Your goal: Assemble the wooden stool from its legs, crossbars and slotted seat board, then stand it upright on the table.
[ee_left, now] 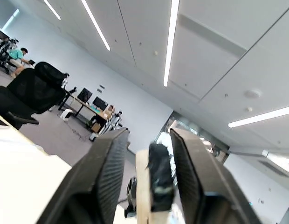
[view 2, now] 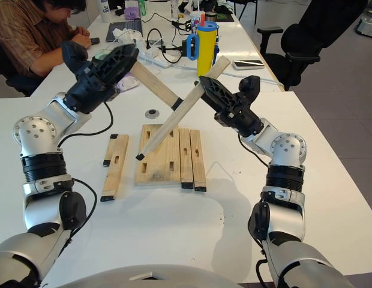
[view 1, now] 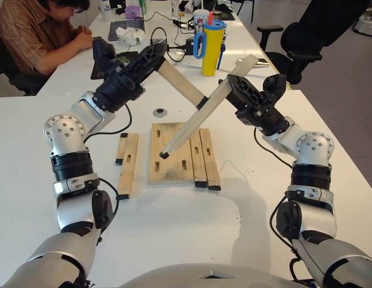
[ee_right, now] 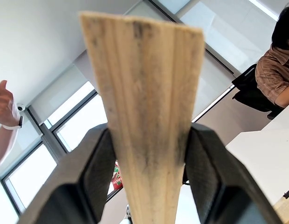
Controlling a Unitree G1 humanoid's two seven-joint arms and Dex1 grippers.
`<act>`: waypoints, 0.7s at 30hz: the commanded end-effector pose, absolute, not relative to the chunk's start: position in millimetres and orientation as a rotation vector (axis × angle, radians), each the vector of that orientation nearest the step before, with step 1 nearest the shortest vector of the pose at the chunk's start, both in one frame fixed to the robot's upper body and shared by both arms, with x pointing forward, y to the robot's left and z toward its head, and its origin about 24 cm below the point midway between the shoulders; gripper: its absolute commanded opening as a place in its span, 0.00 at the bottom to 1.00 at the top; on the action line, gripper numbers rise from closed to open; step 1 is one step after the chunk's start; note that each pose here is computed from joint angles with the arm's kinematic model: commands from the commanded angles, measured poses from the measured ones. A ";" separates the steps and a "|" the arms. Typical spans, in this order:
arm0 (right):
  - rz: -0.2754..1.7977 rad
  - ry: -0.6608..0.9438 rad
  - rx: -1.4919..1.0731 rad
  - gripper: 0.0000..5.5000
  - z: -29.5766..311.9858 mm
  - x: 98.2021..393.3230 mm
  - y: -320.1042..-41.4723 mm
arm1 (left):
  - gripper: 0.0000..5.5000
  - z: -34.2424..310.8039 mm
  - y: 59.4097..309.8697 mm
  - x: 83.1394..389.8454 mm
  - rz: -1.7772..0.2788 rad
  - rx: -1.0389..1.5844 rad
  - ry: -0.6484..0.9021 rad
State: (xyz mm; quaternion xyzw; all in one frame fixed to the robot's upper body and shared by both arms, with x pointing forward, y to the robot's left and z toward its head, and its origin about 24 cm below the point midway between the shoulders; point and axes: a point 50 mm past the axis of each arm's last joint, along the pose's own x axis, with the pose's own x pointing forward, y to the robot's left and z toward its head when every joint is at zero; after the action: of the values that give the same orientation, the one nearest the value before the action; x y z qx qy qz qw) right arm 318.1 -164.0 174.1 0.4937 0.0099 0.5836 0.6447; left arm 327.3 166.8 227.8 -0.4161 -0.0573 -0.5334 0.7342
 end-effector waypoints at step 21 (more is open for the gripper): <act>1.335 -0.117 0.542 0.37 158.7 331.9 -179.8 | 0.59 70.3 166.4 257.8 -1.160 0.286 0.379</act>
State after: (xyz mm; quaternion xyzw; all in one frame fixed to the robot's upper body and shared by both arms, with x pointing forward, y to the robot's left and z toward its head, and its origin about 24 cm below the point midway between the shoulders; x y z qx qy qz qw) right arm 326.6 -180.5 152.1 0.2834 -0.0491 0.5962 0.7495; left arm 258.6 167.7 83.9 0.0785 0.1636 -0.5415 0.8209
